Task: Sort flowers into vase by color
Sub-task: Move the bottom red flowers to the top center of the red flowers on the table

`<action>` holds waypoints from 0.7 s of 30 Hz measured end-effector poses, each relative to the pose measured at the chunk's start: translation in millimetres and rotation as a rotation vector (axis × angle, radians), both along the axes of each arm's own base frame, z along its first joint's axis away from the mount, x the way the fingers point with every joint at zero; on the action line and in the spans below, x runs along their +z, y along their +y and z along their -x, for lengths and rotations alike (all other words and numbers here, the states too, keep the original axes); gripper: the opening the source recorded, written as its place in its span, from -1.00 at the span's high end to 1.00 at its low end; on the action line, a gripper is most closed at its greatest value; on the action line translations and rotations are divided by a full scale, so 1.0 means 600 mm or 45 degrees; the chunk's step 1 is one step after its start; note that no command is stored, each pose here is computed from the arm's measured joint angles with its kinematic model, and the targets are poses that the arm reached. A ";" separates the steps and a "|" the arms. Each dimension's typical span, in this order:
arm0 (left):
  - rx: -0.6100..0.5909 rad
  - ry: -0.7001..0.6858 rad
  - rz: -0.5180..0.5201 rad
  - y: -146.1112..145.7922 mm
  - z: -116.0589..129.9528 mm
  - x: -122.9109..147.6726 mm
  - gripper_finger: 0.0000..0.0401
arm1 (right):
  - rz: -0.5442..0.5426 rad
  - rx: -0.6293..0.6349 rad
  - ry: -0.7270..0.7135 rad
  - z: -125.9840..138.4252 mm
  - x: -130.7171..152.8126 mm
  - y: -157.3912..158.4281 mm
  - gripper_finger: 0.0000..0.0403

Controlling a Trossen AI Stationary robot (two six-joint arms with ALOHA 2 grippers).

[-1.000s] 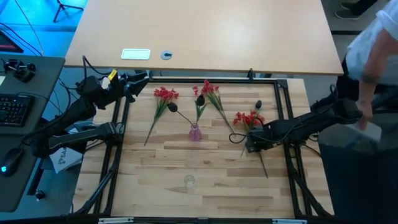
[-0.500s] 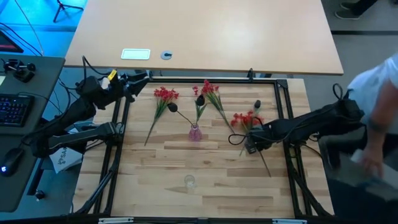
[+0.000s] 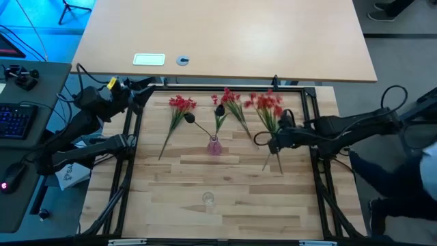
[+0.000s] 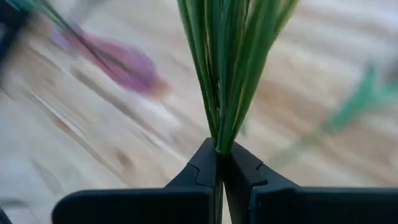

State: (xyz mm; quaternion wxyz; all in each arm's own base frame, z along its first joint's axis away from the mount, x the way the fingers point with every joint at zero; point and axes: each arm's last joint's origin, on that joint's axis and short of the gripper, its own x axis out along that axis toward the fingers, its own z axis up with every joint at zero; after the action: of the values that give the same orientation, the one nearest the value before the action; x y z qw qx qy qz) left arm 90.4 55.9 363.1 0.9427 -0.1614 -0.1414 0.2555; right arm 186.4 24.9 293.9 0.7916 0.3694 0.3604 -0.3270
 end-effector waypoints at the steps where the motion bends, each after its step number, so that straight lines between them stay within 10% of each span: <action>1: 0.000 0.000 -0.004 -0.001 0.001 0.000 -0.35 | 0.039 -0.008 -0.053 -0.004 0.008 -0.001 0.99; 14: 0.063 0.003 -0.028 -0.001 0.005 0.002 -0.35 | 0.355 -0.164 -0.377 -0.036 0.038 -0.010 1.00; 21: 0.008 0.004 -0.035 -0.002 0.004 0.002 -0.35 | 0.252 -0.311 -0.723 -0.074 -0.034 -0.060 1.00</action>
State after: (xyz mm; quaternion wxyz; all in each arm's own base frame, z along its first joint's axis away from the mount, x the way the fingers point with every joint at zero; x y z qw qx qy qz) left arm 88.1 54.5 364.2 0.9443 -0.1475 -0.1441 0.2566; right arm 231.0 -11.1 273.4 0.8475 0.4078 0.0445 -0.3369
